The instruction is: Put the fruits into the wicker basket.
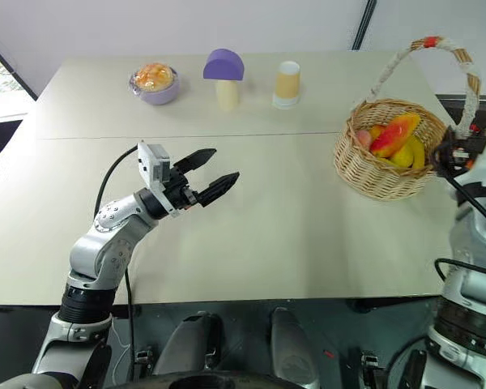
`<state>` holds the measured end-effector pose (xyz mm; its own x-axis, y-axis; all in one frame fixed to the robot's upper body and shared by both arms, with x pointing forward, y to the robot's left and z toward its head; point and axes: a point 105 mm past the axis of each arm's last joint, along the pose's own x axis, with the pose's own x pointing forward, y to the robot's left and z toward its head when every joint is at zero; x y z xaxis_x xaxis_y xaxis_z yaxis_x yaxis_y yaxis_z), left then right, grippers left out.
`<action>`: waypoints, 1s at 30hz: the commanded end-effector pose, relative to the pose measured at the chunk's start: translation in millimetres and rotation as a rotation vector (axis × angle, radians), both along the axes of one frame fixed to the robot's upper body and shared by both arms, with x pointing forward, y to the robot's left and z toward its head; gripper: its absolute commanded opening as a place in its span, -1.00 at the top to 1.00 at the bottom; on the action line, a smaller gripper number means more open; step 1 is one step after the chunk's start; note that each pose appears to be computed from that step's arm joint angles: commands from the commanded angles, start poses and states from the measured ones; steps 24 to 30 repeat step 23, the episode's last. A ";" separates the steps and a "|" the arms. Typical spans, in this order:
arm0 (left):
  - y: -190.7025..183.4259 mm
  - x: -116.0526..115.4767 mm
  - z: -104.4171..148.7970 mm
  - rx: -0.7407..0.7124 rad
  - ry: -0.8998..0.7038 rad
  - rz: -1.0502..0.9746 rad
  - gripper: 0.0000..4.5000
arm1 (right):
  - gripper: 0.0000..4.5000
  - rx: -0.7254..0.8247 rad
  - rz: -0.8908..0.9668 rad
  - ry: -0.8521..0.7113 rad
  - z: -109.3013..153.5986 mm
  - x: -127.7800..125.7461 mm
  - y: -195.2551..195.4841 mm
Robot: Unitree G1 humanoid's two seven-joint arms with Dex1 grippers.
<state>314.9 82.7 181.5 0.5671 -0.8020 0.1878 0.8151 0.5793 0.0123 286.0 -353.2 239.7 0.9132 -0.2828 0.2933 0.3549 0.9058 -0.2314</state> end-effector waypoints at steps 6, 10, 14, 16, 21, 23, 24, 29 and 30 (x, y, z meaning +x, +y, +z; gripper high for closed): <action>66.5 4.2 -13.6 0.078 0.049 0.231 -1.00 | -0.49 -0.212 0.654 0.126 0.1 -4.1 117.7; 113.2 2.1 -27.3 0.107 0.073 0.451 -1.00 | -0.49 -0.176 0.931 0.217 -33.2 -2.9 176.5; 143.1 -8.8 -39.7 0.107 0.104 0.601 -1.00 | -0.49 -0.113 0.979 0.244 -53.4 16.0 189.2; 151.3 -15.7 -44.0 0.110 0.113 0.641 -1.00 | -0.49 -0.089 0.991 0.257 -61.2 25.1 190.4; 157.3 -23.9 -50.1 0.119 0.130 0.679 -1.00 | -0.49 -0.062 1.016 0.271 -71.5 36.0 190.6; 157.6 -24.6 -50.5 0.115 0.134 0.682 -1.00 | -0.49 -0.060 1.017 0.272 -74.1 38.5 189.1; 157.6 -24.6 -50.5 0.115 0.134 0.682 -1.00 | -0.49 -0.060 1.017 0.272 -74.1 38.5 189.1; 157.6 -24.6 -50.5 0.115 0.134 0.682 -1.00 | -0.49 -0.060 1.017 0.272 -74.1 38.5 189.1; 157.6 -24.6 -50.5 0.115 0.134 0.682 -1.00 | -0.49 -0.060 1.017 0.272 -74.1 38.5 189.1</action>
